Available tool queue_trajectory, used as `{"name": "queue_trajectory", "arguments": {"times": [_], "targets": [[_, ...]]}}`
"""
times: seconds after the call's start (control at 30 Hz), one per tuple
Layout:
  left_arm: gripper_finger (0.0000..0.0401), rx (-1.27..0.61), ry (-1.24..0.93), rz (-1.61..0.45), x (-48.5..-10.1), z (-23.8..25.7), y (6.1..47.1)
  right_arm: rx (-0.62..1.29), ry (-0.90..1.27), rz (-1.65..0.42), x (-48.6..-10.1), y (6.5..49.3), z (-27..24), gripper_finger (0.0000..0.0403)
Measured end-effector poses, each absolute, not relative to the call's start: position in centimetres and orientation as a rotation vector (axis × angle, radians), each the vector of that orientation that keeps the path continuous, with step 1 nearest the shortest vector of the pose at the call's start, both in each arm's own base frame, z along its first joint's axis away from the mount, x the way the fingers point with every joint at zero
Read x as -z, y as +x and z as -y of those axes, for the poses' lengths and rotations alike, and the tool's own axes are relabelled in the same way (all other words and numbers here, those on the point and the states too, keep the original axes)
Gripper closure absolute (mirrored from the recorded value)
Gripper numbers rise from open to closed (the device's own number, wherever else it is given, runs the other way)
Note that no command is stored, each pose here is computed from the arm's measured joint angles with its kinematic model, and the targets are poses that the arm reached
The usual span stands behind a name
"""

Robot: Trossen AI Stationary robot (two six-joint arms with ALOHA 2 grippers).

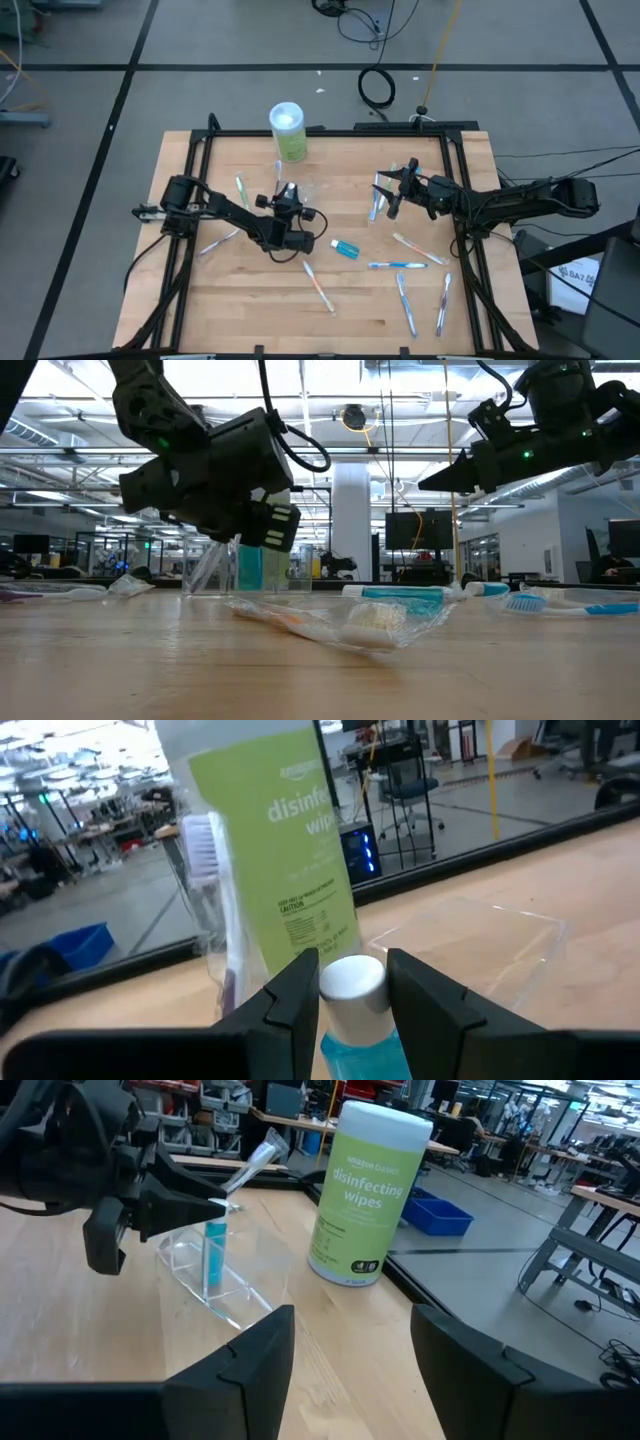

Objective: Pick & Place toothbrushing station
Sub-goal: Put the bottom blue mouthwash into the transparent organizer

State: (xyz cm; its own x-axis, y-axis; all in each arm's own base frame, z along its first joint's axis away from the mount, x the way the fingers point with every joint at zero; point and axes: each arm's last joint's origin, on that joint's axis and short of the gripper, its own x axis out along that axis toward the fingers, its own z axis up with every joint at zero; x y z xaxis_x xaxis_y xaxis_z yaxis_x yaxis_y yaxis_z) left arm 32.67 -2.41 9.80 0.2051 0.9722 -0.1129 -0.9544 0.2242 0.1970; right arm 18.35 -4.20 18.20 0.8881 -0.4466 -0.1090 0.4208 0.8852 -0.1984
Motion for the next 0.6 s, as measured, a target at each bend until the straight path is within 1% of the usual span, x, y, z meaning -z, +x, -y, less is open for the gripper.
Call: {"name": "queue_trajectory", "arguments": {"times": [0.27, 0.47, 0.6], "targets": [[0.0288, -1.338, 0.089, -0.235, -9.83, 2.46, 32.85, 0.452, -0.175, -0.154, -18.20, 18.35, 4.19, 0.0206], [0.0288, -1.330, 0.160, -0.290, -9.87, 2.38, 32.94, 0.453, -0.175, -0.155, -18.20, 18.35, 4.20, 0.0206], [0.0288, -1.330, 0.169, -0.307, -9.87, 2.18, 32.99, 0.453, -0.175, -0.154, -18.20, 18.35, 4.20, 0.0206]]}}
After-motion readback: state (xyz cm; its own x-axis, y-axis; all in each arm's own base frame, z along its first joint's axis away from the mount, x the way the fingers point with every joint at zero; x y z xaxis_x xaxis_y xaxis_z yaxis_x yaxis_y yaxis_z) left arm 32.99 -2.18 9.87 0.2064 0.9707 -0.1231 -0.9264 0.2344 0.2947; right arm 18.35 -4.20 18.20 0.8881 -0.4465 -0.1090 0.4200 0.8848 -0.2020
